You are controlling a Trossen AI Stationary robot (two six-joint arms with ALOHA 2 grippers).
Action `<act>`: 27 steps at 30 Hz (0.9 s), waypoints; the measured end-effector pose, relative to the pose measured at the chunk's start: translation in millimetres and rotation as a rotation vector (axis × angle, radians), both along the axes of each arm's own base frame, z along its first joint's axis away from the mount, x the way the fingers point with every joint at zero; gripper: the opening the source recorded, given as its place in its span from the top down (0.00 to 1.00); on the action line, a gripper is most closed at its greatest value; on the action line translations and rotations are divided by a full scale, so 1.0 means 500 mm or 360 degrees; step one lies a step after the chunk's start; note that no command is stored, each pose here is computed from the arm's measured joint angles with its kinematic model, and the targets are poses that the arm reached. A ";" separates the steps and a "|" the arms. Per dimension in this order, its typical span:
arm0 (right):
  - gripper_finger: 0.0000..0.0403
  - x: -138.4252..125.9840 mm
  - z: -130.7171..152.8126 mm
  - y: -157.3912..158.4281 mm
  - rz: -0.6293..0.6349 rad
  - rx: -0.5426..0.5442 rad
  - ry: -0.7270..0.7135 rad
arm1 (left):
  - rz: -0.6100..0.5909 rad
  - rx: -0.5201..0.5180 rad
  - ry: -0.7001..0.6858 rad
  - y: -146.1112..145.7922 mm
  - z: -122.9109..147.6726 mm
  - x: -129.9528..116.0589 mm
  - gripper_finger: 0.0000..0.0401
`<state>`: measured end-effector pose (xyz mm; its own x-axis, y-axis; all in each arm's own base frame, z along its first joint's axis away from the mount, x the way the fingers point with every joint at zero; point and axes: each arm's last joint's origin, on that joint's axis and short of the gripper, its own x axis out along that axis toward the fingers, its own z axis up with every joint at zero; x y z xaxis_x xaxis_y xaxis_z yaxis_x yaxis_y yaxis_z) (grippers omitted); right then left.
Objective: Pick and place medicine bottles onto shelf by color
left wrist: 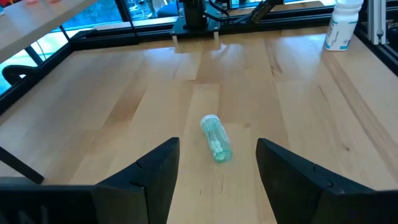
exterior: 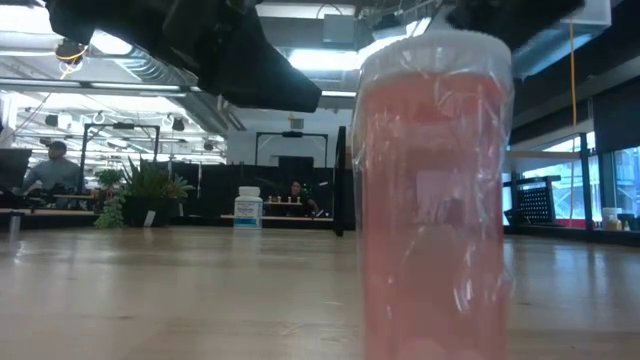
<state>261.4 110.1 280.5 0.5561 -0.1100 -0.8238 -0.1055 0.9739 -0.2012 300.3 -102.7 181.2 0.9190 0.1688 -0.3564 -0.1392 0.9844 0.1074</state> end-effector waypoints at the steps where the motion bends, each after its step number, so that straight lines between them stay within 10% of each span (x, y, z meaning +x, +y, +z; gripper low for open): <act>1: 0.50 0.000 -0.019 -0.001 0.0007 -0.0005 0.0005 | 0.0000 0.0000 0.0000 0.000 0.000 0.000 0.49; 11: 0.50 0.005 -0.146 -0.036 0.0151 0.0150 -0.0053 | 0.0015 -0.0038 -0.0007 0.001 0.000 0.000 0.49; 27: 0.54 0.016 -0.161 -0.082 0.0001 0.0257 -0.0073 | 0.0018 -0.0043 -0.0008 0.001 0.000 0.000 0.49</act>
